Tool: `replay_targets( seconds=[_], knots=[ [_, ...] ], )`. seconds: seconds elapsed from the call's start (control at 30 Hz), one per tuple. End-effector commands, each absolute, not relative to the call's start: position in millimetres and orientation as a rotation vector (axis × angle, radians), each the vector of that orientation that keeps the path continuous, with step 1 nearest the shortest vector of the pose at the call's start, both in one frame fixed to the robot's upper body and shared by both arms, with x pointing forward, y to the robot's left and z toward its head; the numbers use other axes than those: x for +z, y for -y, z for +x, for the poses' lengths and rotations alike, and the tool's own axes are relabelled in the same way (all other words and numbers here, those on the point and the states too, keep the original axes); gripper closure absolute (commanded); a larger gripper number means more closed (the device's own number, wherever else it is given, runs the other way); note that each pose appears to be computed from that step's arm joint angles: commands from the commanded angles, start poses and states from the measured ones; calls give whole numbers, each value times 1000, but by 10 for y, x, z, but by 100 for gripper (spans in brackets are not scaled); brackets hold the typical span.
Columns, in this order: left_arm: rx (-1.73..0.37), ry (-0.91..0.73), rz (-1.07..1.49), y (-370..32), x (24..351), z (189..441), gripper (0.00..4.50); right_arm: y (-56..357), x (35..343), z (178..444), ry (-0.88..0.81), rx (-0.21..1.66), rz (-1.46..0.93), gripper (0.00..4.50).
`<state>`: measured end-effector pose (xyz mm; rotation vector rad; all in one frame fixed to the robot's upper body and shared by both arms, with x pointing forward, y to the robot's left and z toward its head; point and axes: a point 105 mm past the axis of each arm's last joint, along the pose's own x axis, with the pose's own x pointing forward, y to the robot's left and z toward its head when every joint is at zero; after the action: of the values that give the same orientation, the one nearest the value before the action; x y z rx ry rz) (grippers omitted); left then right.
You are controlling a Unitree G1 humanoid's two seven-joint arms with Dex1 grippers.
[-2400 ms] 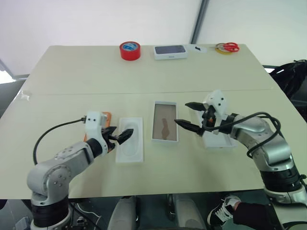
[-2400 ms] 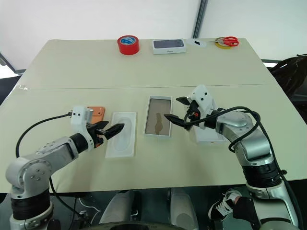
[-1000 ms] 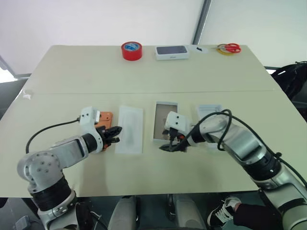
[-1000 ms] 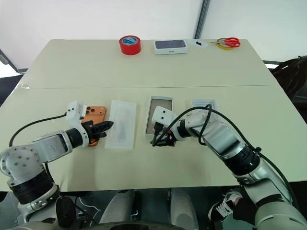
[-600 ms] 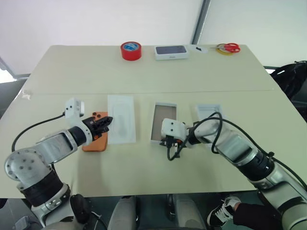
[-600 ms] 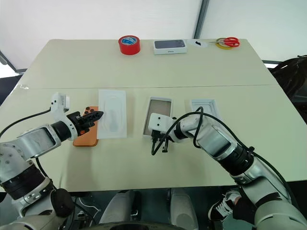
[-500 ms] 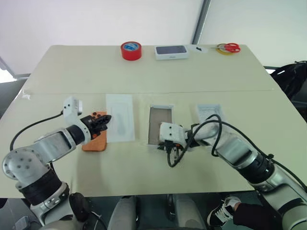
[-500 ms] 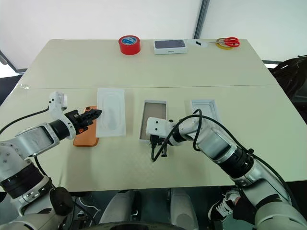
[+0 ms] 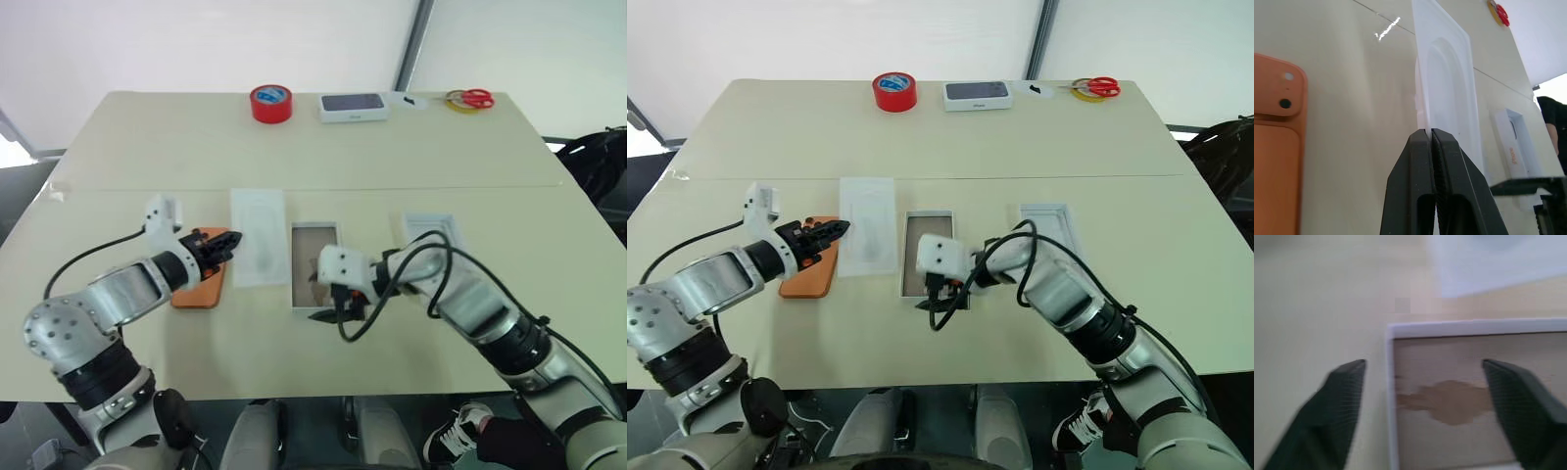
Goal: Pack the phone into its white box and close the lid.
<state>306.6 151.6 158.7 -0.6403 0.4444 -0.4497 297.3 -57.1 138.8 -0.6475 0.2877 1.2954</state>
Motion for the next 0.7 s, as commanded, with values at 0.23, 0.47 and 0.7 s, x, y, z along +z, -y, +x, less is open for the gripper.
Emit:
replay_targets(
  seconds=[0.23, 0.47, 0.7],
  knots=[
    [-434, -556, -696, -1070, 1377, 3048, 450, 1129, 1704, 3123, -228, 1124, -603, 56],
    [-471, -606, -712, -821, 1379, 3037, 450, 1114, 1668, 3112, -224, 1111, -594, 56],
    [-495, -628, -707, -731, 1399, 3023, 385, 1074, 1650, 3136, -214, 1100, -592, 52]
  ],
)
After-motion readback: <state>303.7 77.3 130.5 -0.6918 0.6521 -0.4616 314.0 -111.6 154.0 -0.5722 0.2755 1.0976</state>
